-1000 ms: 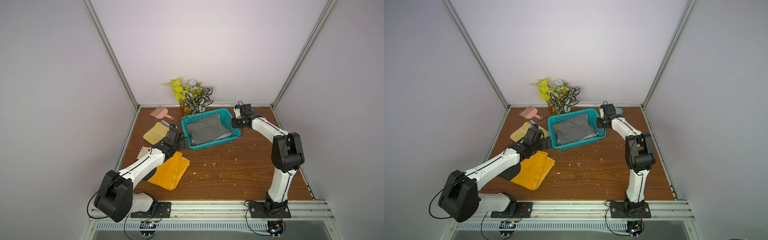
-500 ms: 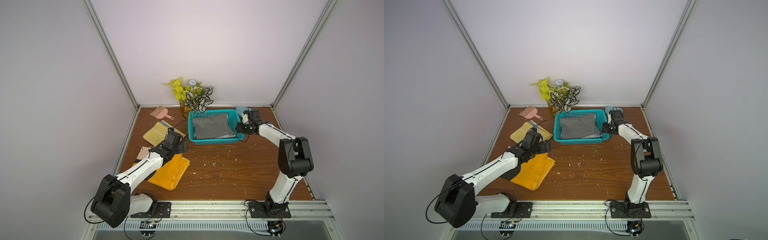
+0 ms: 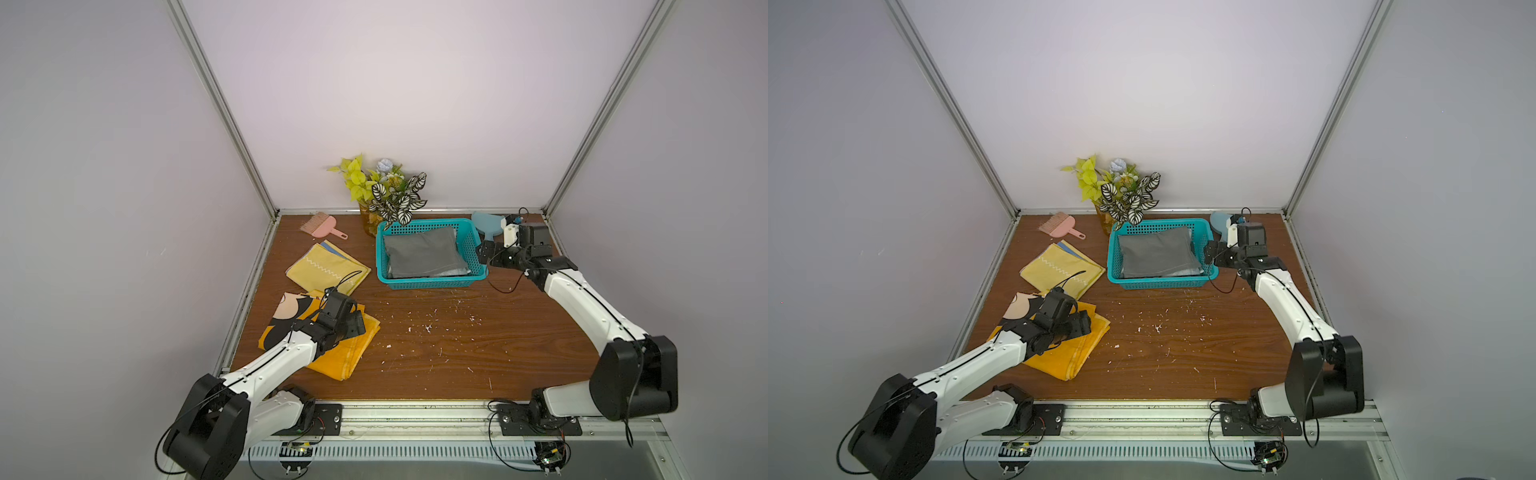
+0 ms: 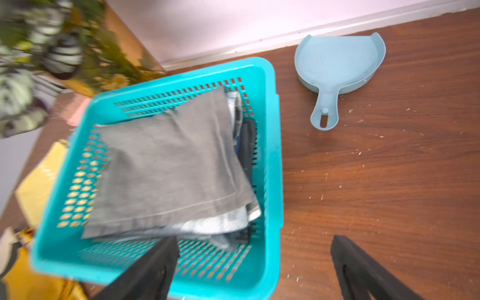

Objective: Put the folded pillowcase in the basket
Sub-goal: Move the pillowcase to the center of the board, then pick up the pillowcase from the center of the board.

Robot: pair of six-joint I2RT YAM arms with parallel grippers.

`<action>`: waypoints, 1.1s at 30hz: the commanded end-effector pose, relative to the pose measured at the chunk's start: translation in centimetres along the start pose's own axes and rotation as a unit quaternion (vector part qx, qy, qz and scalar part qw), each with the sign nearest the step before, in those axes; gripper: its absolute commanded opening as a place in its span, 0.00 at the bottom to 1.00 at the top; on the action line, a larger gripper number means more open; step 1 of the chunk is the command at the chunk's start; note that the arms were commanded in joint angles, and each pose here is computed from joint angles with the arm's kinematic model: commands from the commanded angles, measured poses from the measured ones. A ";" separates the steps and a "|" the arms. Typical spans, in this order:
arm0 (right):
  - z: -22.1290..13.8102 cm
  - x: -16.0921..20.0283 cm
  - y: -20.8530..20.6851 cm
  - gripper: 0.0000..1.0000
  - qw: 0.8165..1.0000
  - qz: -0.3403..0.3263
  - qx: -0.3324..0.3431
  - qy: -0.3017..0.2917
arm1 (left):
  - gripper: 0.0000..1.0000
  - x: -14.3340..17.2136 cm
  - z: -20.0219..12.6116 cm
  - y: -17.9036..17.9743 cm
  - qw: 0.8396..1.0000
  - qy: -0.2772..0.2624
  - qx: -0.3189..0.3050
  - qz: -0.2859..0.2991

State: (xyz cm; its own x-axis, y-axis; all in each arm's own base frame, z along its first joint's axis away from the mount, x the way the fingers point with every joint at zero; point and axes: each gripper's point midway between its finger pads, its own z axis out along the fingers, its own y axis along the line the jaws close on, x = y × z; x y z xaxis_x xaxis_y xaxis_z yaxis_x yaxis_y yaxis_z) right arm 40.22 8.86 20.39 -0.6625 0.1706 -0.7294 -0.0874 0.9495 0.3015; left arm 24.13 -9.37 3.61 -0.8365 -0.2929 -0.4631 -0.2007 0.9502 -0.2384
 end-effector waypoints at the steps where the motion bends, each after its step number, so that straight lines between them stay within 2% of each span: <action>1: -0.5 2.8 1.1 0.99 0.999 0.016 -0.035 0.031 | 0.87 2.5 1.1 0.7 0.999 0.043 0.000 -0.020; 3: -0.8 4.2 1.0 0.99 0.998 0.022 -0.039 0.040 | 0.82 3.8 1.8 0.4 0.998 0.062 0.004 -0.015; 5: -1.1 5.2 1.0 0.99 0.998 0.027 -0.042 0.045 | 0.72 4.8 2.3 -0.4 0.997 0.073 0.009 -0.003; 7: -1.4 5.9 0.9 0.99 0.997 0.029 -0.042 0.049 | 0.69 6.0 2.8 -1.9 0.996 0.089 0.029 0.001; 10: -1.7 6.7 0.5 0.99 0.997 0.029 -0.033 0.056 | 0.68 7.9 3.3 -5.4 0.988 0.119 0.094 -0.005; 14: -2.0 7.6 -0.1 0.99 0.997 0.027 -0.019 0.065 | 0.73 9.2 2.4 -12.3 0.972 0.134 0.193 -0.004; 18: -2.1 8.5 -0.3 0.99 0.997 0.032 -0.021 0.069 | 0.81 9.9 2.5 -19.1 0.962 0.149 0.219 0.062; 21: -2.2 9.6 -0.2 0.99 0.996 0.043 -0.033 0.074 | 0.84 11.0 2.7 -24.2 0.945 0.173 0.263 0.086; 24: -2.3 10.9 0.1 0.99 0.994 0.053 -0.049 0.082 | 0.88 11.8 2.7 -27.3 0.933 0.188 0.286 0.110; 29: -2.0 13.7 0.8 0.99 0.988 0.072 -0.087 0.105 | 1.00 10.1 1.4 -26.4 0.946 0.157 0.244 0.144; 33: -1.6 15.8 1.6 0.99 0.980 0.093 -0.123 0.127 | 1.00 7.8 -0.4 -22.6 0.963 0.118 0.171 0.173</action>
State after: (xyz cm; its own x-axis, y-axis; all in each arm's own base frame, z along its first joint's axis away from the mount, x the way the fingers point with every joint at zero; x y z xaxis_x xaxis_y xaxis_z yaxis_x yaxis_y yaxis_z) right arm 28.38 10.93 9.35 -0.8492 0.2157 -0.4821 -0.0567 0.8703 0.4892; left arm 23.06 -37.70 6.51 -0.9254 0.0409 -0.3769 0.2638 0.7834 -0.5627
